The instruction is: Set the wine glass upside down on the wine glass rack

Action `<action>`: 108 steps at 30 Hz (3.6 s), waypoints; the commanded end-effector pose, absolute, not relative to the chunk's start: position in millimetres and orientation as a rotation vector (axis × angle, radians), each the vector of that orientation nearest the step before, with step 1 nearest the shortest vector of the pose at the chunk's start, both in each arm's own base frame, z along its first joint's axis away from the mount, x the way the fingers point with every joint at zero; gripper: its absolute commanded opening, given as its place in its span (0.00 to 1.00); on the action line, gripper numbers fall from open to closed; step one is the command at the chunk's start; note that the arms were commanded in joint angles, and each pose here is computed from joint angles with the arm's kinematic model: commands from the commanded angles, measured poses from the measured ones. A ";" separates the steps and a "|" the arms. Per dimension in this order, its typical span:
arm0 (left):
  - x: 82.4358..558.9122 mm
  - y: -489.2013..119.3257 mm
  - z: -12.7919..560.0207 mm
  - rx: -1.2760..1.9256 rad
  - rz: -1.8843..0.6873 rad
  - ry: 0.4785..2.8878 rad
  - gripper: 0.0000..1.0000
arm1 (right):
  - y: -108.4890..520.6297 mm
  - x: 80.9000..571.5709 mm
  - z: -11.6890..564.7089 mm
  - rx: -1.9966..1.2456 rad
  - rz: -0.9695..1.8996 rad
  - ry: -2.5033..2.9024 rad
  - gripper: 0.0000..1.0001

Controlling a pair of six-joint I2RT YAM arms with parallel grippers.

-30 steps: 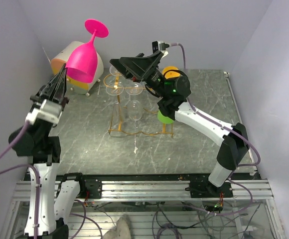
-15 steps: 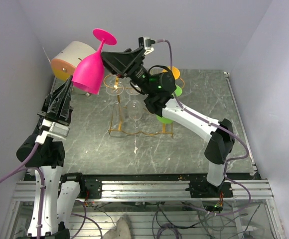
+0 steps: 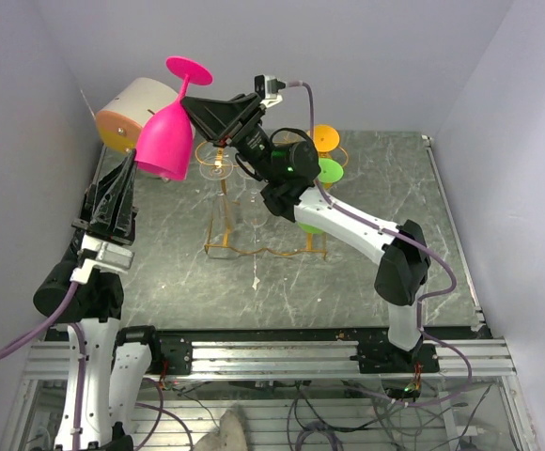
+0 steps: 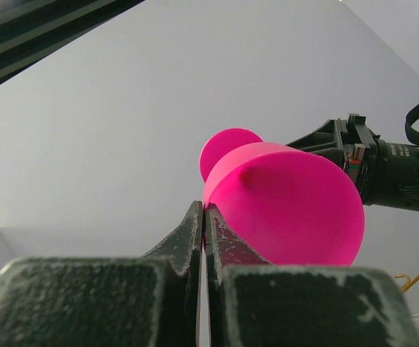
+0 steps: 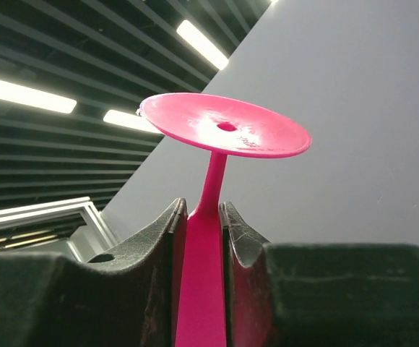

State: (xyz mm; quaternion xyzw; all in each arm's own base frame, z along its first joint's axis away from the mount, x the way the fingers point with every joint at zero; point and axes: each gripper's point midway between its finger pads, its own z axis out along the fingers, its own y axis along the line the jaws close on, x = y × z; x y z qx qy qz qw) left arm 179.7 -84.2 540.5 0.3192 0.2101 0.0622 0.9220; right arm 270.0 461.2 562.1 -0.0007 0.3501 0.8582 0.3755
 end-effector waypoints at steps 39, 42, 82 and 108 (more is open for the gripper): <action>210.1 -65.9 537.0 0.509 0.010 0.711 0.17 | 445.4 249.4 599.9 -0.021 2.175 0.768 0.00; 220.6 -69.1 526.9 0.483 -0.097 0.867 0.64 | 445.6 249.2 601.6 -0.033 2.154 0.772 0.00; 218.3 5.1 363.1 0.247 -0.024 2.050 0.98 | 279.9 219.5 391.4 -0.442 0.853 1.526 0.00; 219.1 -0.7 345.6 0.273 -0.081 2.069 0.95 | 280.4 270.0 341.8 -0.319 0.632 1.550 0.00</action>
